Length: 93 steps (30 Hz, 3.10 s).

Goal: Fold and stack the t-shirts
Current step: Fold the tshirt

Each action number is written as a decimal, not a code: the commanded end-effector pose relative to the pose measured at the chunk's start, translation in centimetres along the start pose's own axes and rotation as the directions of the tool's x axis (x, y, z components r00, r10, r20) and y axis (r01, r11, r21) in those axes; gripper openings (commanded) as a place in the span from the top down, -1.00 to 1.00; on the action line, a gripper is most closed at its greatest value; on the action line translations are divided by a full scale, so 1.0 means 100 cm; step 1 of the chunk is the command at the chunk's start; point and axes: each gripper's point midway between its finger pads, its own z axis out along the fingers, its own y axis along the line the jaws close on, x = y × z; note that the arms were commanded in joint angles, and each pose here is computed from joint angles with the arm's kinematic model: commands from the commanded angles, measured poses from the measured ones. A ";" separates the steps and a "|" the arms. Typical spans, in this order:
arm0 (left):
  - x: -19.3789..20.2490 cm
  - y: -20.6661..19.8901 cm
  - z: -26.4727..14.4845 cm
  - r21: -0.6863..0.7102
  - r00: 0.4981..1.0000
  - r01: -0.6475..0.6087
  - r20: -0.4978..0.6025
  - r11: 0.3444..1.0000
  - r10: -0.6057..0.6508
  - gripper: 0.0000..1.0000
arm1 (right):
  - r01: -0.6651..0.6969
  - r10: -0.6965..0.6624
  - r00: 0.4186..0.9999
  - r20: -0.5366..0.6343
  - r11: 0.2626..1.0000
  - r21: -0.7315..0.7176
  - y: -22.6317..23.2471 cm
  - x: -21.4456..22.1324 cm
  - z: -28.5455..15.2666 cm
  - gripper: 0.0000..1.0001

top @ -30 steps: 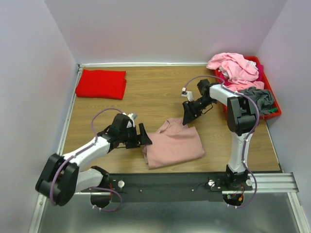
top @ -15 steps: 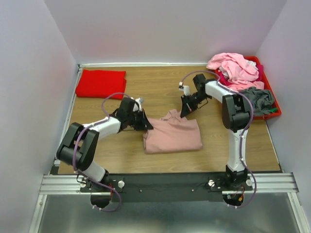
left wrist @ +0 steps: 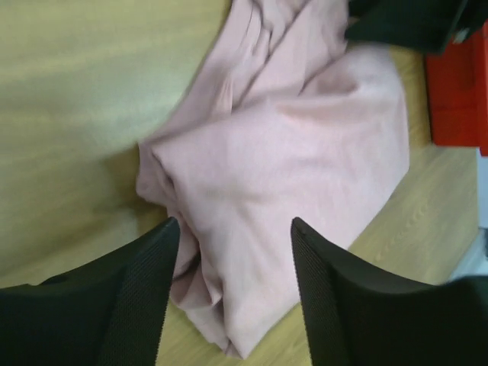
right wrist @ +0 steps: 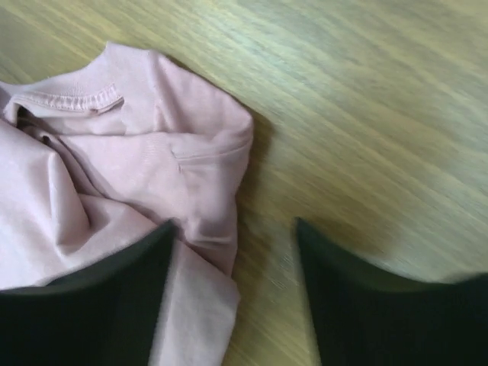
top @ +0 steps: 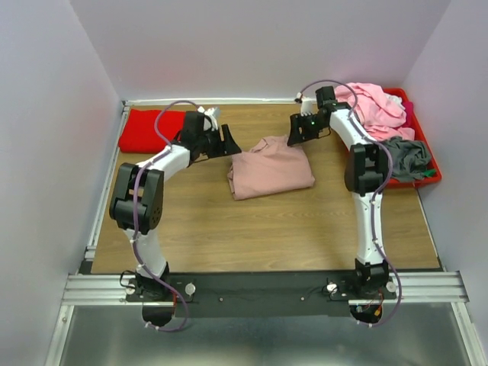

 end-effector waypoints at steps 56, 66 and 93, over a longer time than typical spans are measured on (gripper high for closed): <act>0.112 -0.146 -0.076 0.511 0.953 -0.221 -0.069 0.830 0.296 1.00 | 0.255 -0.293 0.955 -0.041 0.884 -0.391 0.127 0.162 -0.141 0.93; 0.238 -0.145 -0.129 0.431 0.960 -0.047 -0.229 0.901 0.159 -0.38 | 0.462 -0.541 0.787 -0.296 0.835 -0.299 0.108 0.273 -0.188 -0.37; 0.055 -0.050 -0.045 0.163 0.989 -0.003 0.147 0.987 -0.021 0.12 | 0.030 -0.038 0.998 -0.055 0.991 -0.128 0.023 0.102 -0.085 -0.55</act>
